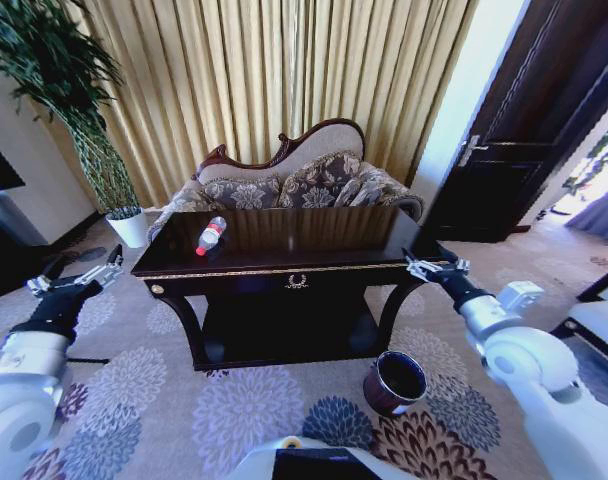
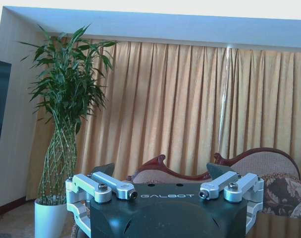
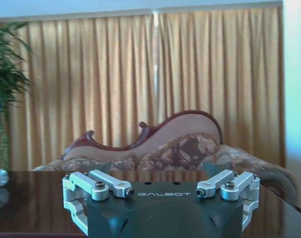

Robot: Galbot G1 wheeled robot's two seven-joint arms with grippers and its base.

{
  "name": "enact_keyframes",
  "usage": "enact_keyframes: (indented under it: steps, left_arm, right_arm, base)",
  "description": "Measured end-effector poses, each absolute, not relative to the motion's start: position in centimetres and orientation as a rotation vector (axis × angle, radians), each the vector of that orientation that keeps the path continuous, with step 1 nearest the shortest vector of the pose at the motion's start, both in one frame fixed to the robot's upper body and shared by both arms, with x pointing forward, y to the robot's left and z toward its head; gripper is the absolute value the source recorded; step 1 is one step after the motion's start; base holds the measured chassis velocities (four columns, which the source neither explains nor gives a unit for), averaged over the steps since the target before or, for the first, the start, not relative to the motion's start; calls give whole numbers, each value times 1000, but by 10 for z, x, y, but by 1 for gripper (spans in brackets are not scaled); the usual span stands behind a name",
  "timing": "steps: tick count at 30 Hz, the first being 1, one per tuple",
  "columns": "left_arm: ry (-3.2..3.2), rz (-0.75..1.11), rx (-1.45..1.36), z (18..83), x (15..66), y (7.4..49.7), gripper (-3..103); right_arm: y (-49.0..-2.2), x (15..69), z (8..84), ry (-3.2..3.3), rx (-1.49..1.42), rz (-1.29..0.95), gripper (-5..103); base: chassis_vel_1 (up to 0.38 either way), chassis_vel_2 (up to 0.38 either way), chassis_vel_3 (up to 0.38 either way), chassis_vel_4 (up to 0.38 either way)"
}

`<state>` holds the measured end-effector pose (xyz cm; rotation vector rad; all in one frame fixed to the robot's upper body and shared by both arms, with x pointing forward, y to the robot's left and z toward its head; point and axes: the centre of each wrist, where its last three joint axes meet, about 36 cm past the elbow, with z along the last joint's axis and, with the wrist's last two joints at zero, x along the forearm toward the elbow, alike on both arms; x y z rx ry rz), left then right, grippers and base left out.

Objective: Move to the front of the table and place the trash on the table into the trash bin.

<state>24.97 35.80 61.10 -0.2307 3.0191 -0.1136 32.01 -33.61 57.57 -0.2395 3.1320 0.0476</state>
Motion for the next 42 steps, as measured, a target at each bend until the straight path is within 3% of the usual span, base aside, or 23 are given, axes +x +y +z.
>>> enact_keyframes:
  steps: [17,42]
  left_arm:
    - [3061,-79,-263,615,250,360,100]
    - [3067,-92,-246,613,251,358,100]
  right_arm:
    - [-307,312,584,3138,-403,34,100]
    - [-313,327,584,3139,-412,36,100]
  base:
    - [0,0,0,0]
    - [-120,103,113,-100]
